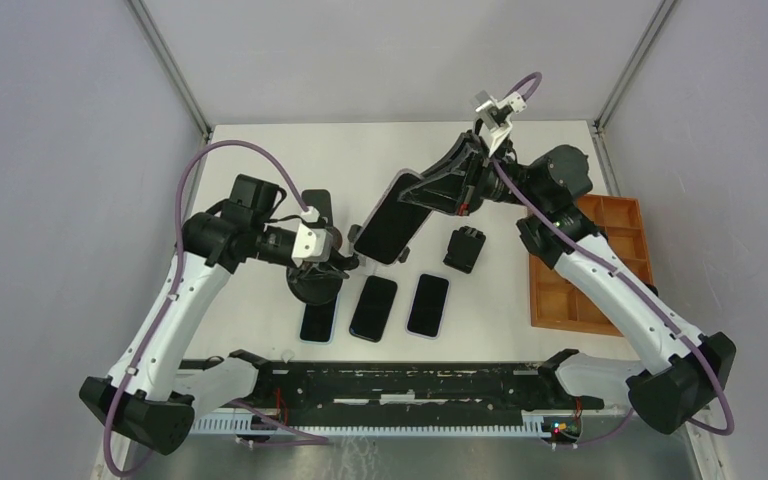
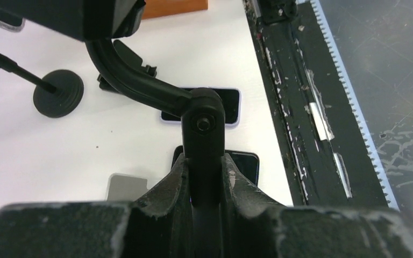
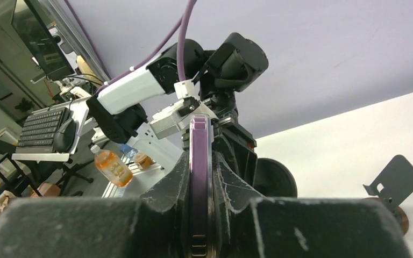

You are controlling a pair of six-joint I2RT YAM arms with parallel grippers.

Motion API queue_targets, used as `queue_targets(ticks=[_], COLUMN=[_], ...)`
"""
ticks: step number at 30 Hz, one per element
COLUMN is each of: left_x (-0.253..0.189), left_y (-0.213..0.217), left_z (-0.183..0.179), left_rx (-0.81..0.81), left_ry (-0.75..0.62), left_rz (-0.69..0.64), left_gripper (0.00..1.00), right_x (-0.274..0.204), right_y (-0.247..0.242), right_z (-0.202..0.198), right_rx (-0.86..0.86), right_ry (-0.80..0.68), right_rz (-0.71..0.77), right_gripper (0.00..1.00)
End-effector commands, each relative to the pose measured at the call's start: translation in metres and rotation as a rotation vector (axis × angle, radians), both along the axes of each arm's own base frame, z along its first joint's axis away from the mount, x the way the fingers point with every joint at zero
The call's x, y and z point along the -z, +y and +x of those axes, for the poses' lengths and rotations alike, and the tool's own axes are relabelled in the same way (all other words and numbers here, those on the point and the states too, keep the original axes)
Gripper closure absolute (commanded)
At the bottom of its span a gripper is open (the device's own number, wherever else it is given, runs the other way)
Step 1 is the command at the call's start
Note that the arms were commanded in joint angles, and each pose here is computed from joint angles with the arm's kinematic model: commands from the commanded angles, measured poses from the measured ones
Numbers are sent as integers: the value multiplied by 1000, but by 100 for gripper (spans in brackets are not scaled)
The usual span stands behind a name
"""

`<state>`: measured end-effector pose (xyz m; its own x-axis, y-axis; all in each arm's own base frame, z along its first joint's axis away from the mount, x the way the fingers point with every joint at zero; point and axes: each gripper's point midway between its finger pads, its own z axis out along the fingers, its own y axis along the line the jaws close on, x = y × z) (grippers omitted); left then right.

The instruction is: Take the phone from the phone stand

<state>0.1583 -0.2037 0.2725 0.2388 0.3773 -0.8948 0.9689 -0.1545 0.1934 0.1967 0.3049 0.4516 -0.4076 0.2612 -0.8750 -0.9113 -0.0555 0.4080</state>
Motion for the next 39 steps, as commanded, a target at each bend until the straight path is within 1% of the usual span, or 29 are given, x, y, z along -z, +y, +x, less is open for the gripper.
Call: queue_targets(ticks=[1,11,15,17,21,22,24,25,27,28,30,32,39], left_x=[29,13,-14,-40,-105,-114,-136,-140,-152,-160,-160,-156,-107], left_y=[23,14,2,-8,-27,-31,-39,-42,-45,-47,-49,-54,-59], left_z=[-21,-7,14,34,90,108,139,155,185,200,225,247,316], left_rx=[-16,-51,-121,-175,-295,-334,-378,-395,-422,-416,-415,-410,-450], left_ry=[61,74,77,58,-25,-10,-22,-5,34,28,71,83,84], left_rz=[133,96,17,-53,-218,-247,-310,-339,-415,-462,-503,-508,-480], left_gripper=[98,98,98,98,98,98,98,98,98,98,98,98,98], right_x=[-119,-153,-150,-135,-82,-68,-43,-33,-16,-8,5,15,44], right_y=[-50,-84,-90,-90,-96,-97,-102,-104,-107,-106,-106,-105,-96], right_z=[-4,-4,4,19,48,50,53,54,53,51,49,48,52], right_rx=[230,360,397,436,506,507,519,527,526,518,503,490,412], right_ry=[-312,-387,-350,-295,-160,-142,-109,-94,-68,-59,-46,-33,17], right_rz=[270,253,219,167,30,9,-29,-40,-56,-64,-78,-92,-94], right_gripper=[100,100,100,100,100,100,100,100,100,100,100,100,100])
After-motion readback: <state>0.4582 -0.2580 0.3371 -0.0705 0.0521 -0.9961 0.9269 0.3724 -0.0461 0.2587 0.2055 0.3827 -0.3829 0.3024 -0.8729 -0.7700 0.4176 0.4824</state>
